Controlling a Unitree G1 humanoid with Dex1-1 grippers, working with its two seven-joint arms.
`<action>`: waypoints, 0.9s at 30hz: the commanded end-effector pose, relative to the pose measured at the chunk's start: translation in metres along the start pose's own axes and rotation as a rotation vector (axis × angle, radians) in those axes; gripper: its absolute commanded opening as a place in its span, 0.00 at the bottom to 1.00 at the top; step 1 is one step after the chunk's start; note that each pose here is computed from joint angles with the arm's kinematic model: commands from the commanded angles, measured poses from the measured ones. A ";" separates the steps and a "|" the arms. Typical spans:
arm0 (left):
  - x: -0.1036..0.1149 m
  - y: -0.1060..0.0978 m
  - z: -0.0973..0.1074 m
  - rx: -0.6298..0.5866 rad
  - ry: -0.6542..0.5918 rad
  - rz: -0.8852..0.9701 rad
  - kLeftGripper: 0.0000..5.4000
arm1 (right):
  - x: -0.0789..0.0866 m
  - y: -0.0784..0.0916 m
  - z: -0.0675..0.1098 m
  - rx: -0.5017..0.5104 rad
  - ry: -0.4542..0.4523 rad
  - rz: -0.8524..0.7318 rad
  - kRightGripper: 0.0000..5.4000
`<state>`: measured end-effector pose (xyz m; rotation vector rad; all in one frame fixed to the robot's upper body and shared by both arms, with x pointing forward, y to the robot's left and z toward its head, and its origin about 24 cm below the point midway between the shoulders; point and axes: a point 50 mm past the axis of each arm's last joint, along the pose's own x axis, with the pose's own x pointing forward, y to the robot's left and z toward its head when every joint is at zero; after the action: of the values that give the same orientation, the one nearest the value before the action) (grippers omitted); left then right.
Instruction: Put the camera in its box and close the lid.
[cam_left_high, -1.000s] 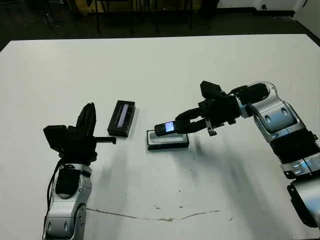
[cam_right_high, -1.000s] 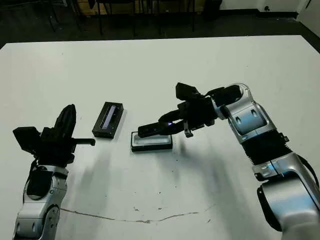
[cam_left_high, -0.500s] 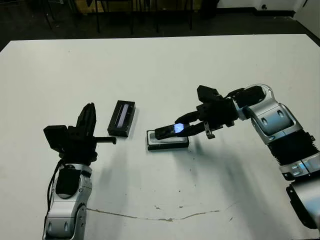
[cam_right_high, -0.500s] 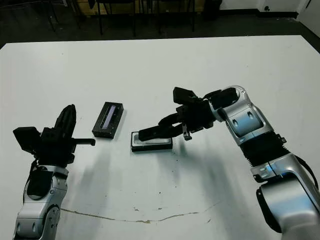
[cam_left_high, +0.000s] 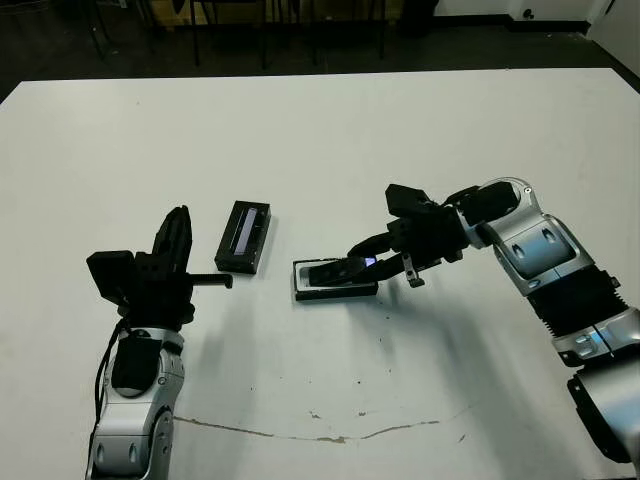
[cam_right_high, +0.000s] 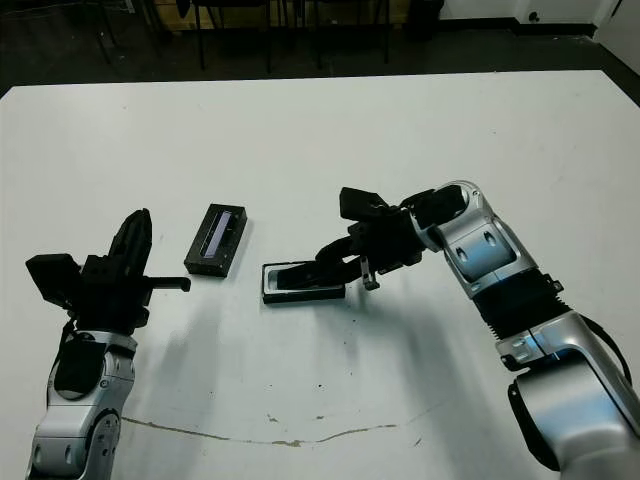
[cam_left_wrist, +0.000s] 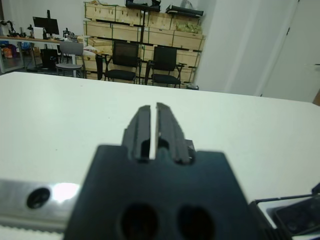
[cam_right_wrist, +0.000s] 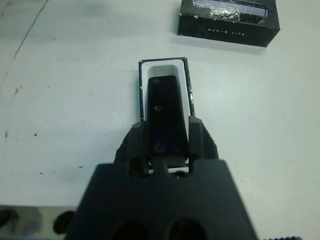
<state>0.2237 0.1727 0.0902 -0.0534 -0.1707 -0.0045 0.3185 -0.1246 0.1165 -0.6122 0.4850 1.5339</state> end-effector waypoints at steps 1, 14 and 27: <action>-0.003 0.002 -0.006 0.015 0.036 0.009 0.00 | 0.009 0.003 -0.004 0.027 -0.002 0.029 0.12; -0.005 0.002 -0.008 -0.002 0.043 0.005 0.00 | 0.026 0.000 0.001 0.021 0.009 0.063 0.12; -0.006 0.003 -0.009 0.004 0.044 0.013 0.00 | -0.012 -0.017 0.011 -0.098 -0.028 -0.046 0.44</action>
<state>0.2203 0.1733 0.0863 -0.0554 -0.1623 0.0000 0.3304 -0.1174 0.1284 -0.6745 0.3587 1.5707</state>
